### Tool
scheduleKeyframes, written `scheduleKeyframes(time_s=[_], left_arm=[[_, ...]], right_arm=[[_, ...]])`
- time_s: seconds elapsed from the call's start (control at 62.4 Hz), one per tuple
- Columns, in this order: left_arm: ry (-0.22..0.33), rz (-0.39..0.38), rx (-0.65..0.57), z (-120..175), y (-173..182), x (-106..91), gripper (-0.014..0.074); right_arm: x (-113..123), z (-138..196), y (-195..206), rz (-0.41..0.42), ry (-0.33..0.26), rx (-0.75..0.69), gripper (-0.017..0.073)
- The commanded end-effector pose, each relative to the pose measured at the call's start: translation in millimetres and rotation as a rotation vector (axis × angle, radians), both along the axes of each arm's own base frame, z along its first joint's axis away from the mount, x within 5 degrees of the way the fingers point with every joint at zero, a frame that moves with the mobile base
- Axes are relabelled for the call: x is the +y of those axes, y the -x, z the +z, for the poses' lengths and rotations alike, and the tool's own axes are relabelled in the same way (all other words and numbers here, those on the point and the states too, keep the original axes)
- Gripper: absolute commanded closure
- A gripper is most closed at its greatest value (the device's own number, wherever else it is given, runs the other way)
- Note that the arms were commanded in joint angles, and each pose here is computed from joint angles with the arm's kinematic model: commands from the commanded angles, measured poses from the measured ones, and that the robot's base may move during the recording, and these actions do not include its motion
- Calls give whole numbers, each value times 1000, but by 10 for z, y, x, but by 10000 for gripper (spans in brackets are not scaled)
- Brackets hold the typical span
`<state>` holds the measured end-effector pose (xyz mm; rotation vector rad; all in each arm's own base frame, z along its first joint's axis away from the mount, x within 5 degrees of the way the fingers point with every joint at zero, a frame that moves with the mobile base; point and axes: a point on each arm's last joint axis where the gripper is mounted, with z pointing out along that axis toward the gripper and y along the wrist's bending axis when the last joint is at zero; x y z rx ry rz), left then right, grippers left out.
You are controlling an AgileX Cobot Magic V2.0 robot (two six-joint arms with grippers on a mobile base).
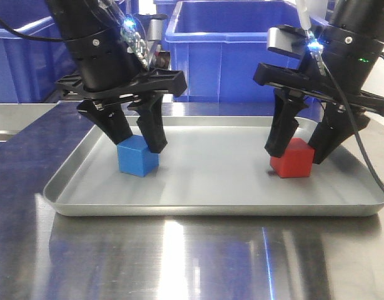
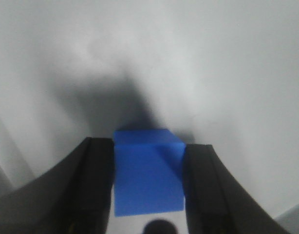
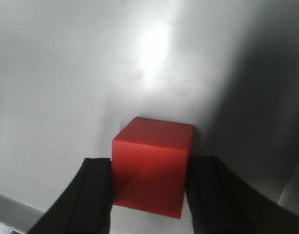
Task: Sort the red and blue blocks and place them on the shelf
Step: 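Close left gripper on blue cube and right gripper on red cube, then lift both held cubes up off the tray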
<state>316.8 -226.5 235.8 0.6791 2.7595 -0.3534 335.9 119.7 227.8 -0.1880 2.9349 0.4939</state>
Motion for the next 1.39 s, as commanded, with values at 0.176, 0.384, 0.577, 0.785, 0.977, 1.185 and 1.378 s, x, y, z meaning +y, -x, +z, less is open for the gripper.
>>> scheduleKeyframes(time_s=[0.176, 0.384, 0.577, 0.785, 0.977, 1.185, 1.378], left_arm=[[71, 8, -83, 291, 17, -37, 366], [70, 7, -81, 290, 19, -37, 366], [71, 7, -83, 297, 21, -35, 366], [76, -3, -133, 477, -10, -37, 367], [70, -20, -199, 764, -71, -45, 369], [96, -18, -281, 1091, -119, -29, 432], [115, -12, -362, 1371, -79, 45, 460]], right_arm=[[4, 249, -1, -3, -32, -82, 491], [4, 247, 7, 0, -31, -73, 491], [3, 262, 11, 4, -31, -76, 491], [15, 364, -14, 17, -38, -94, 491], [41, 617, -81, 50, -51, -148, 491], [24, 1009, -101, 72, -45, -267, 491], [-37, 1411, -10, 72, -41, -395, 491]])
